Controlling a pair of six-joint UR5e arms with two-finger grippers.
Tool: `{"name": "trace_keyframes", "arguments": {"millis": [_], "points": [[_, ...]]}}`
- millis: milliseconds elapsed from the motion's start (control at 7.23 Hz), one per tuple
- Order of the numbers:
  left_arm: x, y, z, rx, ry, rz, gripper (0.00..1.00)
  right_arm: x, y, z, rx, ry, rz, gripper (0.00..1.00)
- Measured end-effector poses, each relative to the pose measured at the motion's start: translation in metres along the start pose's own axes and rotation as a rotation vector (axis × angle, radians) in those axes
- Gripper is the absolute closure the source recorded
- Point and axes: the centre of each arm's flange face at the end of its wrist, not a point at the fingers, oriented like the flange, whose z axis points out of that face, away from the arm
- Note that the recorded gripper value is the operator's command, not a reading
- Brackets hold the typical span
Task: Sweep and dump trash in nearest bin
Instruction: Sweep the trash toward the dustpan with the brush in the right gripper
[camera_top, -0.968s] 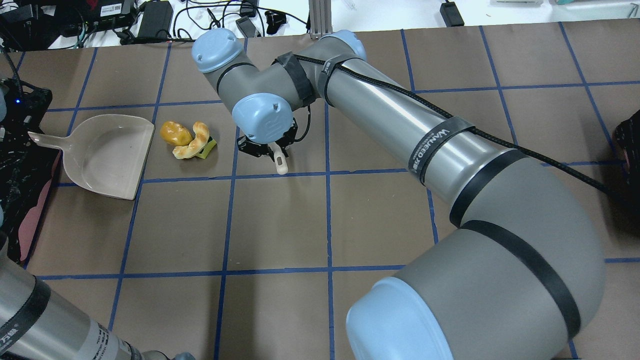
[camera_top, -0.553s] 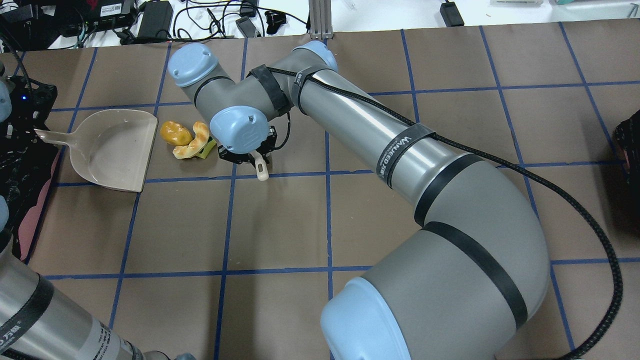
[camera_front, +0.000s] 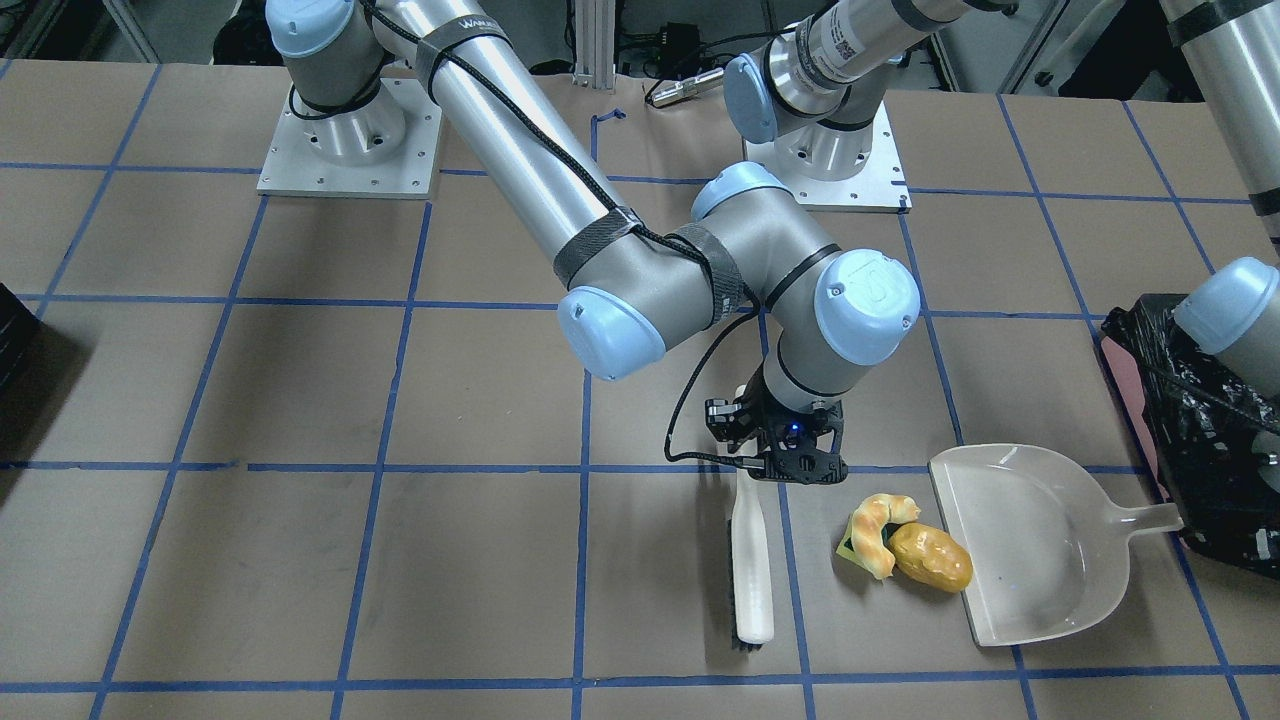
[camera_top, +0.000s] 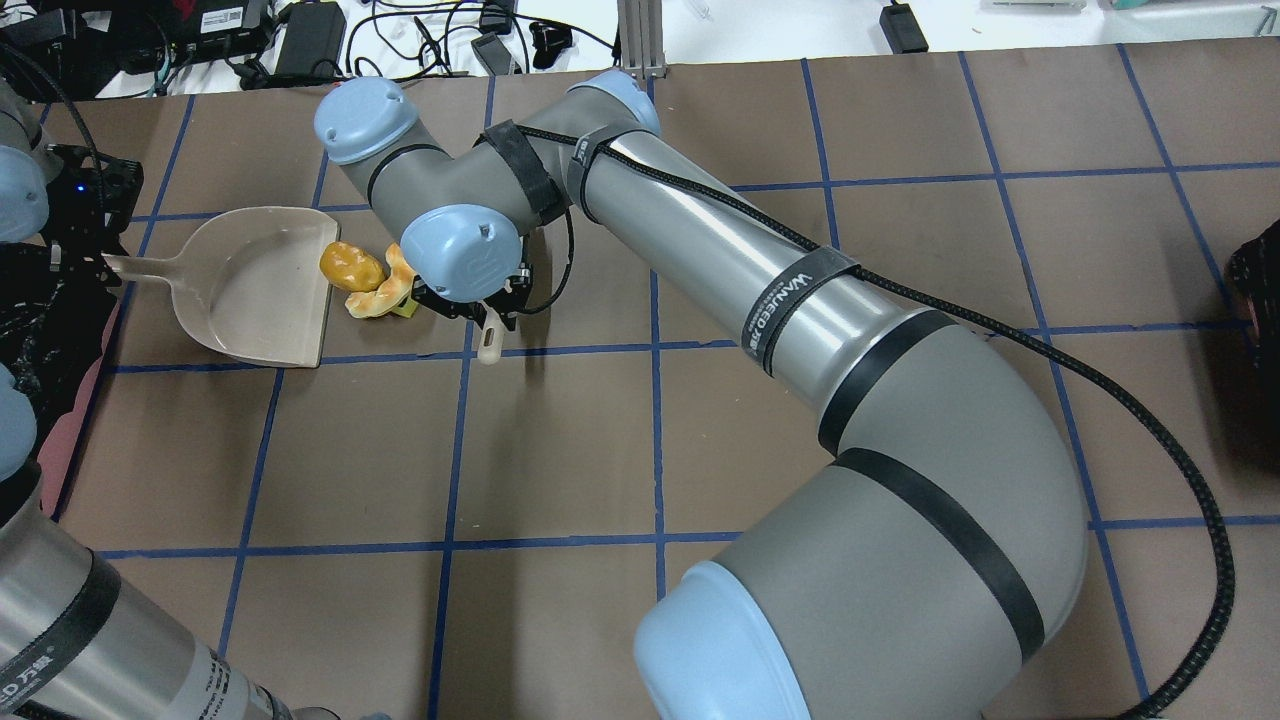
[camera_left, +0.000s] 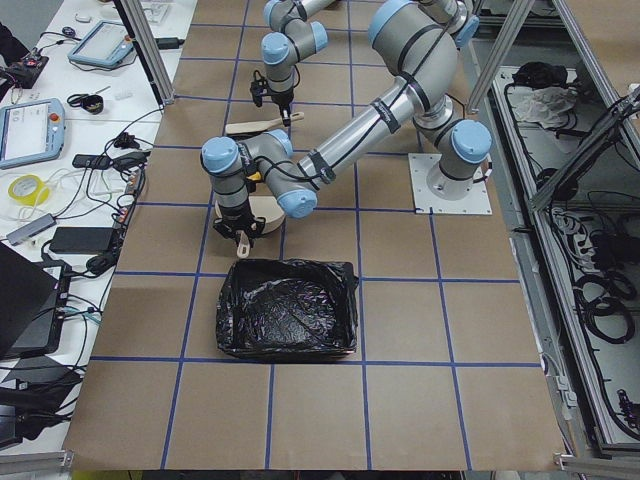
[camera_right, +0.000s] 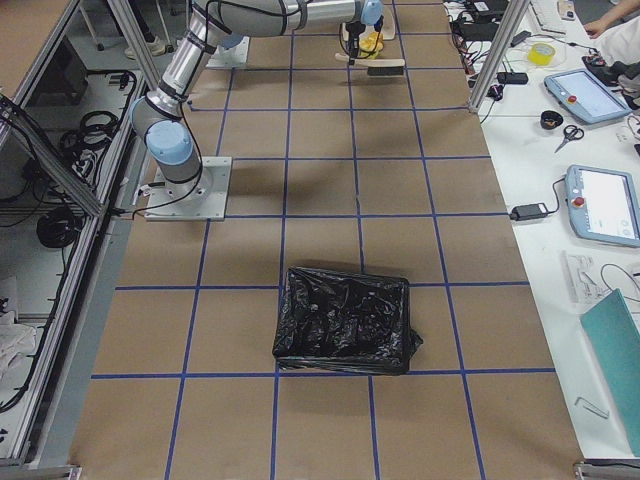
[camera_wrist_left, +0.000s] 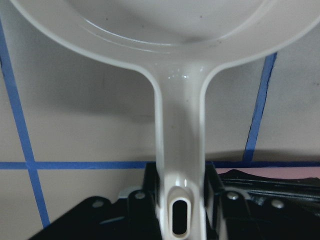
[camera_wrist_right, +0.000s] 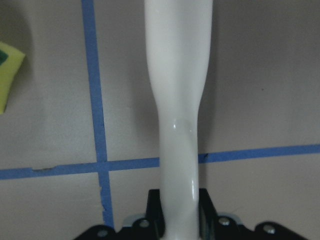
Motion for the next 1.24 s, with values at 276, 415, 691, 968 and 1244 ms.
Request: {"name": "trace_keyframes", "arguments": {"millis": [276, 415, 691, 968, 1244], "points": [[0.0, -0.003, 0.001, 0.002, 0.003, -0.007, 1.0, -0.009, 0.008, -0.002, -0.035, -0.045, 0.189, 1.0], [0.0, -0.003, 0.002, 0.003, 0.005, -0.007, 1.0, -0.017, 0.016, -0.003, -0.046, -0.068, 0.228, 1.0], [0.0, -0.004, 0.003, 0.005, 0.007, -0.007, 1.0, -0.033, 0.031, -0.005, -0.044, -0.098, 0.251, 1.0], [0.0, -0.005, 0.004, 0.005, 0.007, -0.006, 1.0, -0.054, 0.048, -0.003, -0.042, -0.116, 0.248, 1.0], [0.0, -0.005, 0.004, 0.006, 0.008, -0.006, 1.0, -0.072, 0.053, 0.005, -0.038, -0.124, 0.247, 1.0]]}}
